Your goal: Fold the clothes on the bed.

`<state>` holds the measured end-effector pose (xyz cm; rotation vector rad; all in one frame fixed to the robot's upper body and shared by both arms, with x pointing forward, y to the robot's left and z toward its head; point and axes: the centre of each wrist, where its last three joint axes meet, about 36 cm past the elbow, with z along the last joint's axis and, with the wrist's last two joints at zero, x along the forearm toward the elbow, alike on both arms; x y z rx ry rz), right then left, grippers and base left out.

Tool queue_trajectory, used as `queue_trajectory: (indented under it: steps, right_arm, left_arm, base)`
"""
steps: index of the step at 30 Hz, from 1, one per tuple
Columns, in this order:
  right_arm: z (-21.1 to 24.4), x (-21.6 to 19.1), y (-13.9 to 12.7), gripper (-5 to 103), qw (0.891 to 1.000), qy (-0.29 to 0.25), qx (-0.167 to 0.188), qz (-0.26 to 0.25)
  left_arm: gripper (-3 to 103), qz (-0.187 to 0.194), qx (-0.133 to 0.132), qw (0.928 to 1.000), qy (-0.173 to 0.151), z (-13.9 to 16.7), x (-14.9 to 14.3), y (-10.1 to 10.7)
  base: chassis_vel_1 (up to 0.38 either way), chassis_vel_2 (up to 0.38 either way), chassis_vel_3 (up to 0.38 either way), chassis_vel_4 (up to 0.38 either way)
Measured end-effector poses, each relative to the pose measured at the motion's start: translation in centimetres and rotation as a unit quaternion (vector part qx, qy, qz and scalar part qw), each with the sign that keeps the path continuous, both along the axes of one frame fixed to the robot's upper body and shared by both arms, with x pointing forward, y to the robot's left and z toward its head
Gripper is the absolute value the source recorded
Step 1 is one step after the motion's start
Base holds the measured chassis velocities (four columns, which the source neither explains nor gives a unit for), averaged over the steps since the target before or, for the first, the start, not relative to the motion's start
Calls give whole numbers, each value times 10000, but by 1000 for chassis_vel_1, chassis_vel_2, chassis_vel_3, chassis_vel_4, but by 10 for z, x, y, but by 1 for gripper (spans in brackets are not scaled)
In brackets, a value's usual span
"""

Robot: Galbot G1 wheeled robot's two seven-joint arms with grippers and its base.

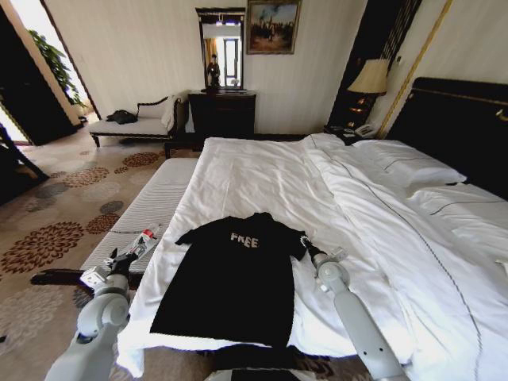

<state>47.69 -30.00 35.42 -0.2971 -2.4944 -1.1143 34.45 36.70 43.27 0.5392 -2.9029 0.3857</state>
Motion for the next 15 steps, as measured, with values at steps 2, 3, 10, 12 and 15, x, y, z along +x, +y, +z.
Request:
queue_trajectory:
  steps: [2,3,10,12,15]
  right_arm:
    - [0,2,-1,24,10000,-21,-1,-32]
    - [0,3,-1,24,10000,-29,-2,-45]
    - [2,6,-7,4,9997,-126,-12,-200]
    - [3,7,-8,1,9996,-151,-3,-229]
    - [7,7,-12,0,9994,-205,27,-278]
  left_arm:
    - [100,10,-1,10000,4,-1,0,0]
    - [100,11,-2,10000,2,-1,0,0]
    - [100,18,-2,10000,-2,-1,1,0]
    - [100,16,-4,10000,-1,-2,1,0]
    - [100,13,-6,10000,-1,-2,2,-1]
  base:
    - [0,0,0,0]
    - [0,0,0,0]
    - [0,0,0,0]
    - [0,0,0,0]
    - [0,0,0,0]
